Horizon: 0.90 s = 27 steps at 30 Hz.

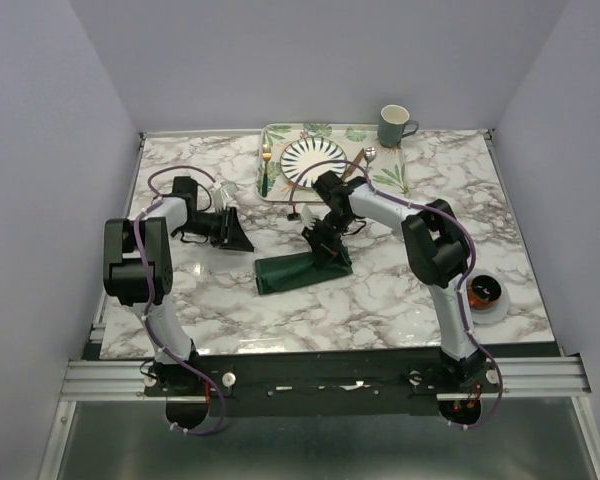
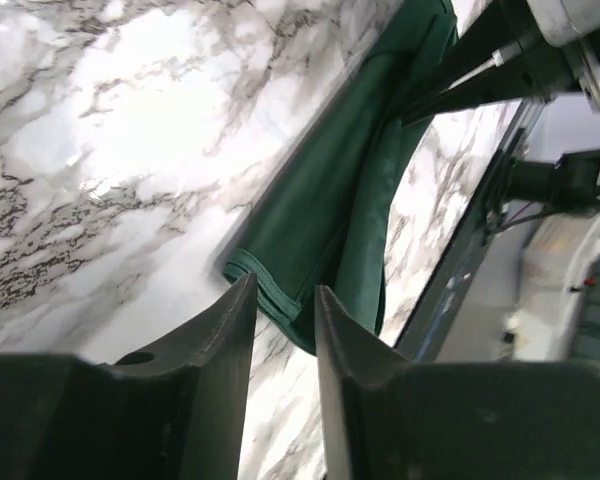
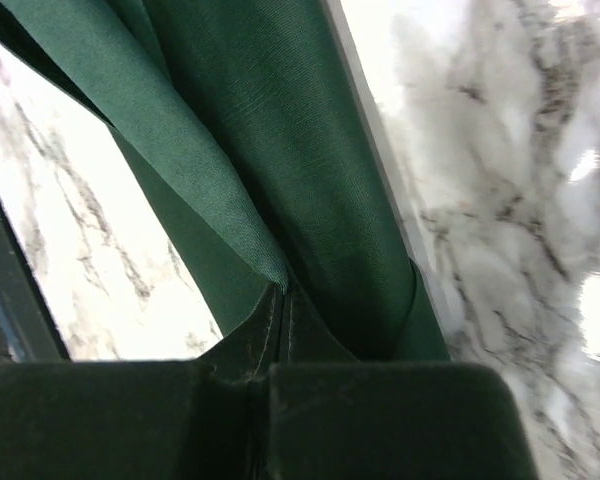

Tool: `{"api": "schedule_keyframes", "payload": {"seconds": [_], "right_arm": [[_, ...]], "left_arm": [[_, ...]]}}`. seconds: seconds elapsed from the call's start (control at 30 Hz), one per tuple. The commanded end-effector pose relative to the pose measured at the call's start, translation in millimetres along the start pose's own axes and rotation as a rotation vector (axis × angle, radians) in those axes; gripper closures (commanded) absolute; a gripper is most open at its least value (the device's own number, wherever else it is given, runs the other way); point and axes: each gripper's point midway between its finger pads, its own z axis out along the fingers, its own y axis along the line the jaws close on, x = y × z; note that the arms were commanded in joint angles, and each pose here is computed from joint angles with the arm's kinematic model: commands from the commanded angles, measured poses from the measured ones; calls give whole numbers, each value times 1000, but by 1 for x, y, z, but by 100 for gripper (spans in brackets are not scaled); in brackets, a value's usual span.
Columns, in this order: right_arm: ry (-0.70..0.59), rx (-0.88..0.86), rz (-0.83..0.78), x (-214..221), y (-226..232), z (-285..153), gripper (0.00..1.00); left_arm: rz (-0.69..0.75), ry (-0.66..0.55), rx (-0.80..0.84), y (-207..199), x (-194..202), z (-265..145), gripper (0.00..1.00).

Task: Fold the napkin into a case and place the utensils inside
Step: Fold the 2/3-rectangle-folded napkin at the center of the board.

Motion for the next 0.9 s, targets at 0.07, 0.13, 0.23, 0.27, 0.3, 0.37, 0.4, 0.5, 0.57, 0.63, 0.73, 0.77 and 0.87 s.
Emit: {"api": "schedule_keyframes", "payload": {"seconds": [0.07,0.13,0.23,0.27,0.3,0.37,0.4,0.5,0.57,0.63,0.73,0.77,0.87], "right_arm": [[22,-93,52,13,28,8,99],[7,-109,56,8,33,5,99],[-8,-135,71,4,39,2,99],[-6,-138,79,3,41,2,99],[-6,-143,88,3,40,3,99],[-2,-153,108,4,41,4,99],[4,-160,121,5,41,7,99],[0,-176,144,3,43,7,99],[-2,-194,164,2,46,8,99],[-2,-213,182,3,48,10,99],[-3,-225,198,2,50,11,99],[0,-228,209,3,49,12,99],[0,-229,224,4,46,13,99]], "left_arm": [[383,-44,22,-35,16,-23,49],[539,-39,-16,-39,25,-26,46],[726,-2,-44,-50,37,-22,41],[790,21,-50,-49,46,-18,39],[848,17,-65,-56,47,-18,39],[960,48,-101,-62,54,-4,34],[1012,38,-113,-65,49,2,34],[1071,93,-123,-71,61,23,32],[1096,126,-130,-73,66,34,31],[1102,140,-130,-72,68,43,32],[1118,179,-124,-73,74,56,33],[1118,183,-120,-74,73,59,34],[1111,224,-109,-75,77,70,36]]}}
